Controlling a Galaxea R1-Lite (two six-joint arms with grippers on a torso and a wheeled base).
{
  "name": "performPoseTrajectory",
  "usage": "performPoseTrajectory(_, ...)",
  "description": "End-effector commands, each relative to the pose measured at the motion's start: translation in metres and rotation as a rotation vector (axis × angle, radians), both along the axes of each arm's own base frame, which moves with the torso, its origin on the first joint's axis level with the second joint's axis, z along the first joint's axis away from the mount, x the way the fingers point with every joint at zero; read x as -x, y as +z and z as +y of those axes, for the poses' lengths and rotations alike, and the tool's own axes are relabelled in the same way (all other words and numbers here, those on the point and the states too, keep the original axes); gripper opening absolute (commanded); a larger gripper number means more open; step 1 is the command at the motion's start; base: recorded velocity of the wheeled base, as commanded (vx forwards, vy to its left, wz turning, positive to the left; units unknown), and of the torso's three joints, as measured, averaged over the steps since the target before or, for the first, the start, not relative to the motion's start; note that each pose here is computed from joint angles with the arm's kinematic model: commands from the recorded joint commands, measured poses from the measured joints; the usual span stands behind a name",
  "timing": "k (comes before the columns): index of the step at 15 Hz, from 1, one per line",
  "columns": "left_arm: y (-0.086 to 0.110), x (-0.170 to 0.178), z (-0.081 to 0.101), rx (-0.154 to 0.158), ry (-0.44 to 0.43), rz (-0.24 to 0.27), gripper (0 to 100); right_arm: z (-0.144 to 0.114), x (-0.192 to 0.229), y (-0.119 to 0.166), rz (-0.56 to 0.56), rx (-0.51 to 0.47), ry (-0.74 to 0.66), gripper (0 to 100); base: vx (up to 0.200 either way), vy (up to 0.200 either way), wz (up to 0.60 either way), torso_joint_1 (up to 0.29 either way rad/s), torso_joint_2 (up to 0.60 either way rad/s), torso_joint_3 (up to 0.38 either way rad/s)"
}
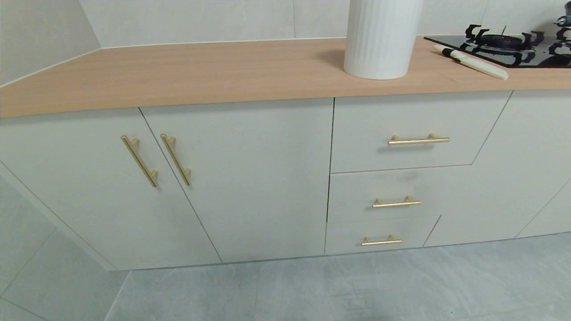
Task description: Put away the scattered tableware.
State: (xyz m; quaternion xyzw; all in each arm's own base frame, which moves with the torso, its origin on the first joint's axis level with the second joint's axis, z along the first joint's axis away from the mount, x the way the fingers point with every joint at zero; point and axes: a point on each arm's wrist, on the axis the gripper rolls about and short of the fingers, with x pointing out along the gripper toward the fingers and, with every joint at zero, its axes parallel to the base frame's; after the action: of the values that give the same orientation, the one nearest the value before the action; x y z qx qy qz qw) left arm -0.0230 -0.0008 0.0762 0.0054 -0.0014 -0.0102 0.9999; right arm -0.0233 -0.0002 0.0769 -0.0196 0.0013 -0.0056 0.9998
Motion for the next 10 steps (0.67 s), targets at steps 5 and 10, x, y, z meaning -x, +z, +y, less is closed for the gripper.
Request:
performPoseTrajectory(5,0.0001,-0.0001,0.0000,0.000,0.000,0.001,100,0.0002,-0.0005,-0.0016,-0.001,-0.018,0.010,100,0.000,0.000,0.00,0.000,0.00,0.000)
performPoseTrajectory(10,0.0001,-0.0001,0.0000,-0.009,-0.001,0.001,100,0.0002,-0.0005,-0.0016,-0.001,-0.019,0.010,100,0.000,0.000,0.00,0.000,0.00,0.000)
